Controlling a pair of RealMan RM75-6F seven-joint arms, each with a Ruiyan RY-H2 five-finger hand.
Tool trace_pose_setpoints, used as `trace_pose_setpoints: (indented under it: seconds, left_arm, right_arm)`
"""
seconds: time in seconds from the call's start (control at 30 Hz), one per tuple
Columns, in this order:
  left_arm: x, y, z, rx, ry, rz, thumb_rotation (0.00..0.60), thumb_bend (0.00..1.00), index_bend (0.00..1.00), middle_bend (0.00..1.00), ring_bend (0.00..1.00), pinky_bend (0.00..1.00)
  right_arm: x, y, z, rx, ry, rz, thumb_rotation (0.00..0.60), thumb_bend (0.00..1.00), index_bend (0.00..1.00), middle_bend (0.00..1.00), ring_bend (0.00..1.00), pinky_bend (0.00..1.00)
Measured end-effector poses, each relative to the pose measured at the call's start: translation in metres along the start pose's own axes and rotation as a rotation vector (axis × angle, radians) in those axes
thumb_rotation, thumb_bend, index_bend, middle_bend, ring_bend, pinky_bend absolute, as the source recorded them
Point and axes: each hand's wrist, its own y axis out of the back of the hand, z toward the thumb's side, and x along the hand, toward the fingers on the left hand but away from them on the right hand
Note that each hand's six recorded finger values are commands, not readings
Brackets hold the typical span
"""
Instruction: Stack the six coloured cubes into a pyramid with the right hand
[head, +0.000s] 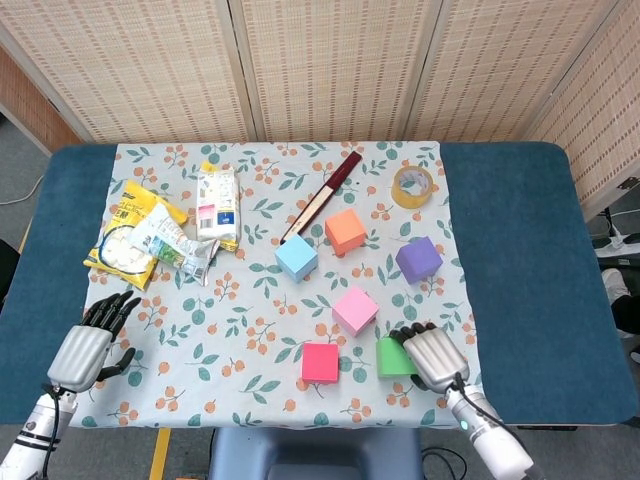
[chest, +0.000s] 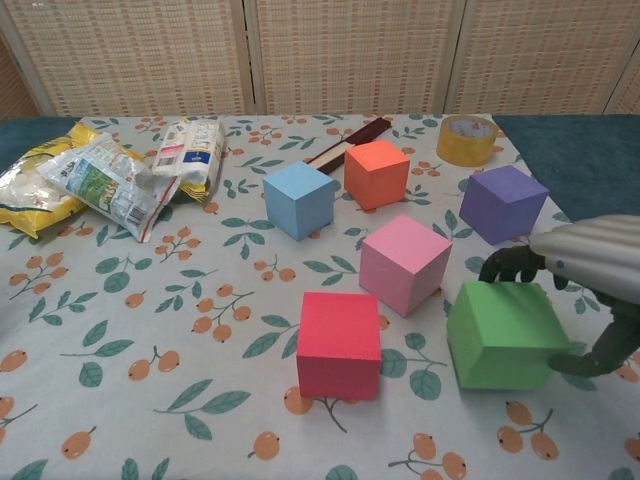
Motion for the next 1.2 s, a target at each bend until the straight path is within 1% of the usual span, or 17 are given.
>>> trace_pose_setpoints:
  seconds: [0.07,0.17,0.47,0.67,0.77,1.07,1.2]
  left_arm:
    - [0.0,0.001,-0.002,-0.007,0.002,0.001,0.6,0.41,0.0,0.0,0.0,0.12]
    - [-0.001,0.004,-0.004,-0.015,0.006,0.005,0.6,0.41,0.0,0.0,0.0,0.12]
    - [-0.002,0.009,-0.007,-0.029,0.006,0.014,0.6,0.41,0.0,0.0,0.0,0.12]
    - [-0.003,0.01,-0.007,-0.032,0.006,0.015,0.6,0.4,0.0,0.0,0.0,0.12]
    - [-0.004,0.011,-0.008,-0.036,0.009,0.017,0.6,0.41,0.0,0.0,0.0,0.12]
    - [-0.003,0.011,-0.009,-0.036,0.011,0.016,0.6,0.4,0.0,0.0,0.0,0.12]
    - [-0.003,0.01,-0.009,-0.035,0.011,0.014,0.6,0.41,0.0,0.0,0.0,0.12]
  right_arm:
    - [-0.002,-0.004,0.01,-0.031,0.002,0.02,0.6,0.18,0.69,0.28,0.24,0.34]
    - [-0.004,-0.005,0.018,-0.042,-0.001,0.032,0.6,0.18,0.69,0.28,0.23,0.34]
    - [-0.013,0.006,0.037,-0.087,0.005,0.03,0.6,0.18,0.69,0.28,0.23,0.34]
    - [-0.017,0.01,0.046,-0.092,0.016,0.022,0.6,0.18,0.69,0.28,0.23,0.34]
    - [-0.019,0.011,0.05,-0.073,0.025,0.017,0.6,0.18,0.68,0.28,0.23,0.34]
    - [-0.024,0.009,0.058,0.009,0.044,-0.041,0.6,0.18,0.66,0.28,0.23,0.34]
    - [-0.026,0.007,0.063,0.016,0.048,-0.047,0.6,0.18,0.66,0.28,0.23,0.34]
